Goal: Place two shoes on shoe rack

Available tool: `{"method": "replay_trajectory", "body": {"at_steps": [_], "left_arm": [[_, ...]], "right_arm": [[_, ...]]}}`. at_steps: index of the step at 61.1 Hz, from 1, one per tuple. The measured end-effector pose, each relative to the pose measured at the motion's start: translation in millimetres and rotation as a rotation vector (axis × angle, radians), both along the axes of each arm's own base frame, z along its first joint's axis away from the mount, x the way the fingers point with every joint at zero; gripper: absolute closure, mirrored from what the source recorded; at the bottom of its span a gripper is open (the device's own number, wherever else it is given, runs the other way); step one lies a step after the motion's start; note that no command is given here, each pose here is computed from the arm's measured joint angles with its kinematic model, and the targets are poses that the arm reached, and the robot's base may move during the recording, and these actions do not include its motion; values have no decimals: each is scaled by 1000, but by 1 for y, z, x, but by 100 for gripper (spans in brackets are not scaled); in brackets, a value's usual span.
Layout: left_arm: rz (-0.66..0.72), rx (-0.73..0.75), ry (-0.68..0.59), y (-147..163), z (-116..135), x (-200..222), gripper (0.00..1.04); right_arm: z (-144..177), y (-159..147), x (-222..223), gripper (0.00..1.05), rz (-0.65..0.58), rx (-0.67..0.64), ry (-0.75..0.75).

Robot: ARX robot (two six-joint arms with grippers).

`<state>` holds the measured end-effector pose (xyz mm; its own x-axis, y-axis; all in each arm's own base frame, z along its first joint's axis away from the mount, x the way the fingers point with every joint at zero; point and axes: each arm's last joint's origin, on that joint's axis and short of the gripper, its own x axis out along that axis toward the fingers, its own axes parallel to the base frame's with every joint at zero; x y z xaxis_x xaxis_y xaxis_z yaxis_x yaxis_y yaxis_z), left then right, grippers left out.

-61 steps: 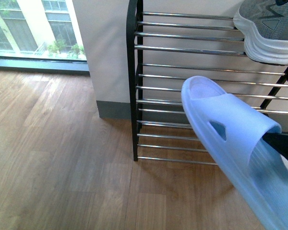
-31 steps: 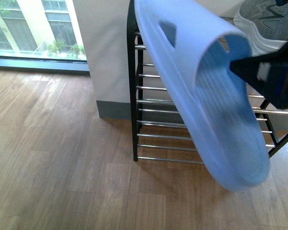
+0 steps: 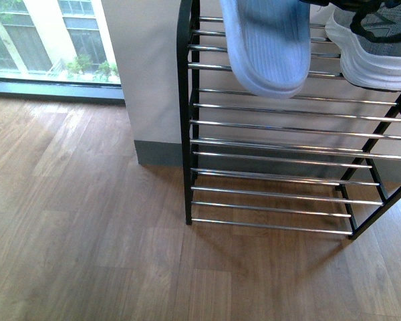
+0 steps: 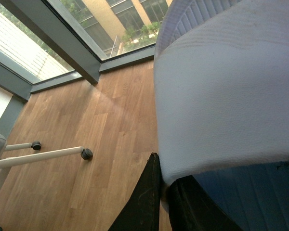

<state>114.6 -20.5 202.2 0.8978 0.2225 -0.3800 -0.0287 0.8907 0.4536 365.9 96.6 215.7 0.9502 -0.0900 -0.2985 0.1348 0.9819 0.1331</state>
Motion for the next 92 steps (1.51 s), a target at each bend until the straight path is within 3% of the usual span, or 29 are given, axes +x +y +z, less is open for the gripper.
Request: {"method": "replay_trajectory", "body": {"at_steps": [6,19,39,55,81,84,92], "left_arm": [[0,0,0,0,0,0,103],[0,0,0,0,0,0,103],[0,0,0,0,0,0,103],[0,0,0,0,0,0,103],[0,0,0,0,0,0,103],[0,0,0,0,0,0,103],[0,0,0,0,0,0,103]], "right_arm": [[-5,-4,27,103,-97,-47,29],[-16,-18,65,103,-175,-114,112],[-14,-50,92,103,-216,-243,153],[-37,-52,103,103,-148,-298,250],[-42,-63,118,103,-244,-318,250],[-41,-63,118,100,-244,-317,245],[-38,-64,119,78,-235,-299,215]]}}
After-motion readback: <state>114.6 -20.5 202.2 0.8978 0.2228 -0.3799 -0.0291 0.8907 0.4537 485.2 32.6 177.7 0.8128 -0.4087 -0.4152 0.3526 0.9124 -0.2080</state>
